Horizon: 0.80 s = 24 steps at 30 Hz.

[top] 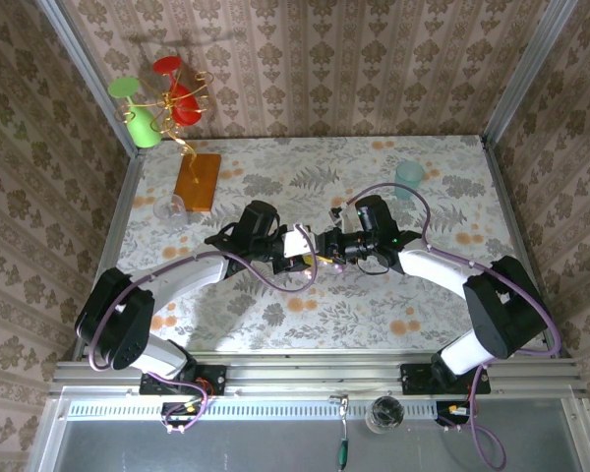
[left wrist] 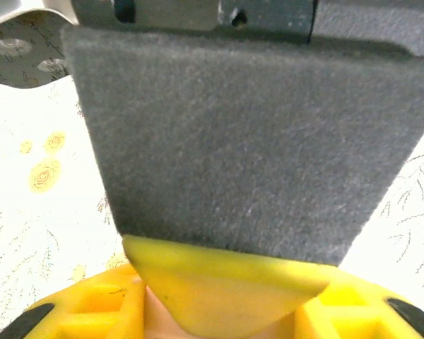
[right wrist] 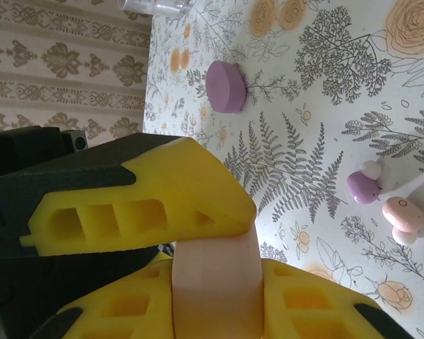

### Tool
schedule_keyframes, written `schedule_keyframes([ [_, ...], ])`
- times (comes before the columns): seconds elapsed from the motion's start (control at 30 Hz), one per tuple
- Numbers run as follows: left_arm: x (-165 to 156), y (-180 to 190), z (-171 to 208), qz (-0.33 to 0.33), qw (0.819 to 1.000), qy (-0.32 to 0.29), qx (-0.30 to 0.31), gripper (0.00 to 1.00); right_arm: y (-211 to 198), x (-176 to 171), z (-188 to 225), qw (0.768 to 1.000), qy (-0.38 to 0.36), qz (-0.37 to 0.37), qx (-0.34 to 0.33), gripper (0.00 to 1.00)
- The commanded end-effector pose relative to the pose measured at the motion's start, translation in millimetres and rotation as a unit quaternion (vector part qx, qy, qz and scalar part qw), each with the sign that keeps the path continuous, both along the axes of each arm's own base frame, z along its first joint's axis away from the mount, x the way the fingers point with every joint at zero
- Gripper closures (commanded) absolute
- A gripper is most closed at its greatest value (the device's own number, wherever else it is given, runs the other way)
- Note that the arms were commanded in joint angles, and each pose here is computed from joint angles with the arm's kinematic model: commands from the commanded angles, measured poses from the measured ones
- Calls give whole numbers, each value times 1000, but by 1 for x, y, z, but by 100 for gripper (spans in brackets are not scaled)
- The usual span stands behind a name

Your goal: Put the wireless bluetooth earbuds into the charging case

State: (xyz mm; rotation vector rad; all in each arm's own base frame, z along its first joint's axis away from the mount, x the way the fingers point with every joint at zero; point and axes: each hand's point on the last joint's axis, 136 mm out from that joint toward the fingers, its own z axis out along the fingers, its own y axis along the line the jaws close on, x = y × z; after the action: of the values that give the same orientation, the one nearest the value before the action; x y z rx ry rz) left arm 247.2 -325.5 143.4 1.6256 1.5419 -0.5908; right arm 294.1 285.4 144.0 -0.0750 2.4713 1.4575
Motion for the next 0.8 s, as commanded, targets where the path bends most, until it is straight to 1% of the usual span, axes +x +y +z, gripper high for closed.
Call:
schedule_keyframes([
  [0.0, -4, 1, -1, -7, 1000, -2, 5, 64, -2, 3, 14, 1000, -12, -12, 0, 78],
  [0.03, -3, 1, -1, -5, 1000, -3, 3, 61, -3, 3, 16, 1000, -13, -14, 0, 79],
  [0.07, -3, 1, 0, -3, 1000, -6, -2, 57, -5, 3, 18, 1000, -15, -18, 0, 80],
  [0.1, -2, 0, 3, -1, 1000, -8, -11, 48, -6, 3, 20, 1000, -15, -21, 2, 81],
  [0.13, 0, 1, 8, 4, 1000, -10, -29, 40, -7, 4, 26, 999, -19, -25, 9, 81],
  [0.2, 2, 2, 20, 16, 997, -6, -68, 30, -10, 6, 38, 999, -25, -35, 28, 82],
  [0.27, 4, 5, 36, 26, 993, -5, -114, 22, -13, 10, 55, 996, -25, -44, 68, 83],
  [0.3, 3, 6, 45, 29, 990, -7, -137, 20, -13, 11, 61, 995, -21, -45, 90, 83],
  [0.37, 3, 10, 65, 40, 980, -10, -193, 19, -13, 13, 78, 990, -13, -45, 134, 83],
  [0.4, 3, 12, 73, 43, 975, -13, -217, 19, -13, 12, 83, 988, -9, -43, 149, 83],
  [0.43, 4, 16, 83, 50, 968, -16, -244, 20, -14, 8, 103, 984, -21, -38, 173, 83],
  [0.5, 4, 22, 96, 60, 956, -22, -285, 21, -12, 6, 117, 979, -14, -33, 200, 84],
  [0.67, -3, 33, 126, 33, 928, -30, -369, 21, -12, 3, 156, 959, -15, -26, 282, 85],
  [0.73, -2, 38, 139, 24, 916, -33, -400, 21, -12, 3, 166, 952, -10, -28, 306, 84],
  [0.77, -1, 41, 145, 17, 909, -34, -414, 21, -10, 7, 164, 949, 1, -32, 315, 84],
])
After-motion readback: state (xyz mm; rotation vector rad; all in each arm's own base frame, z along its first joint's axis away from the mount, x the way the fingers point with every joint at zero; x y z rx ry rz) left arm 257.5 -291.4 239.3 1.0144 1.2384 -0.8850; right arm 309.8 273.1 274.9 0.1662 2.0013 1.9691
